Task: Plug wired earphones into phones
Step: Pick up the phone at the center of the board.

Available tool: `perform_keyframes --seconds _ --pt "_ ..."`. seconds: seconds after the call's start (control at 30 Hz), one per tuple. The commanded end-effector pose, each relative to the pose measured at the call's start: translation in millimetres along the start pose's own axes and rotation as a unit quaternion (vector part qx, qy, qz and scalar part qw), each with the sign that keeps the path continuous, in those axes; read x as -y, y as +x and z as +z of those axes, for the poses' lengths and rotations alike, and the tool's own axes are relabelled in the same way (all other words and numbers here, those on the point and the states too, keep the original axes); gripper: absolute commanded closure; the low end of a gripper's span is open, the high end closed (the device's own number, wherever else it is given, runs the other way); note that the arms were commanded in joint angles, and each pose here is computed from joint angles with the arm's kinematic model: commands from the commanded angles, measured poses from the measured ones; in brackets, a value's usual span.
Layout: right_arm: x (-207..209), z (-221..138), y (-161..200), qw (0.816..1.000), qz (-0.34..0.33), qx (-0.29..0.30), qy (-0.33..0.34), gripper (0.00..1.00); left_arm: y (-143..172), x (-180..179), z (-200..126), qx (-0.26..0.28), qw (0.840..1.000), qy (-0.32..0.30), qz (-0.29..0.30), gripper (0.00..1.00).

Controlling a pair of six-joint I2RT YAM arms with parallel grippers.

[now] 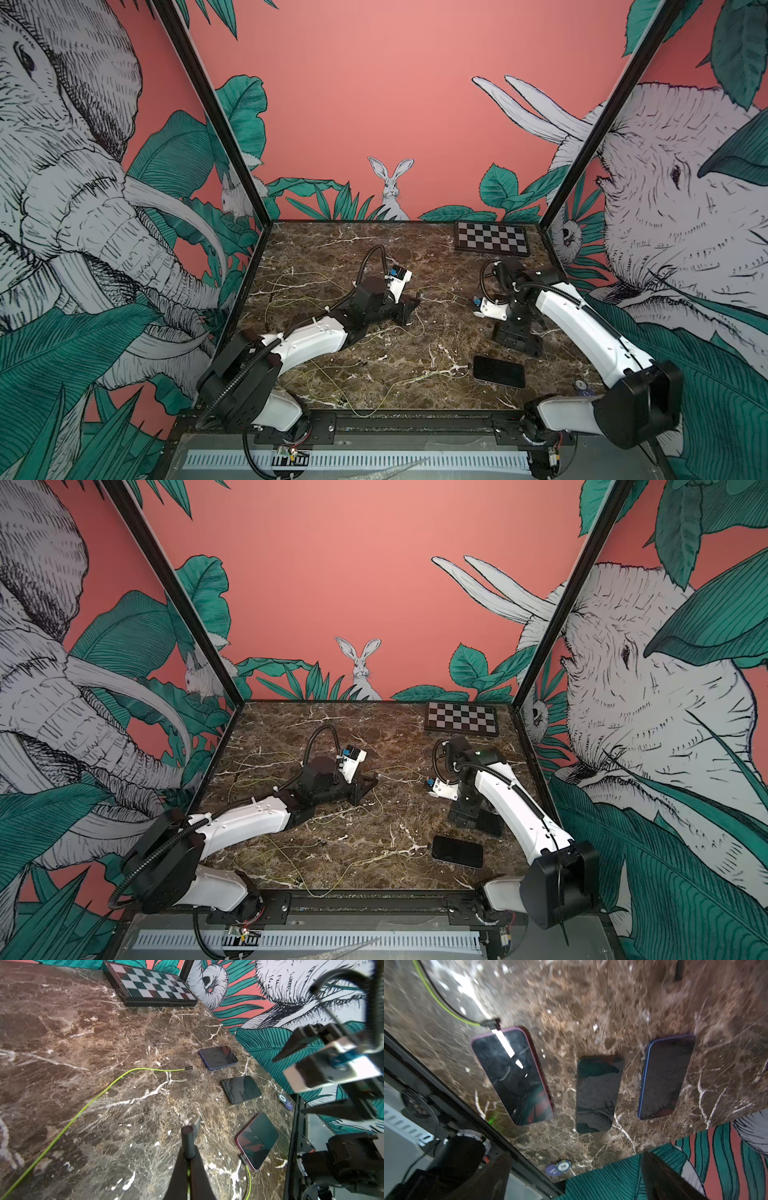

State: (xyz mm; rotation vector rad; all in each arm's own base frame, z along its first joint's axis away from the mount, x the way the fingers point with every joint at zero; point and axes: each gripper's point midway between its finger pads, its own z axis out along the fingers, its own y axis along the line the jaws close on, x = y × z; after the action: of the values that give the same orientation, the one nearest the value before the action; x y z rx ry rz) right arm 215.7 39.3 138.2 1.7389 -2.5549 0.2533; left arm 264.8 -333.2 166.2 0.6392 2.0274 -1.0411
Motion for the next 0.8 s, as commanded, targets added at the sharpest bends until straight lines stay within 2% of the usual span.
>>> perform_keyframes --seconds 0.0,0.27,0.47,0.57,0.77 --pt "0 12 13 0.998 -0.04 -0.04 -0.019 0.01 -11 13 -11 0.021 1.0 0.021 0.006 1.0" --pt "19 60 13 0.997 -0.059 -0.048 -0.033 0.01 -10 23 -14 0.009 0.999 0.042 0.012 1.0" --pt "30 89 5 0.998 -0.059 -0.022 -0.013 0.01 -9 23 -19 0.019 0.999 0.04 0.011 1.0" --pt "40 98 2 0.999 -0.037 -0.001 0.011 0.01 -11 25 -21 0.024 0.999 0.046 0.007 1.0" --pt "33 113 3 0.999 -0.029 0.016 -0.008 0.01 -11 28 -23 0.025 0.998 0.051 0.009 1.0"
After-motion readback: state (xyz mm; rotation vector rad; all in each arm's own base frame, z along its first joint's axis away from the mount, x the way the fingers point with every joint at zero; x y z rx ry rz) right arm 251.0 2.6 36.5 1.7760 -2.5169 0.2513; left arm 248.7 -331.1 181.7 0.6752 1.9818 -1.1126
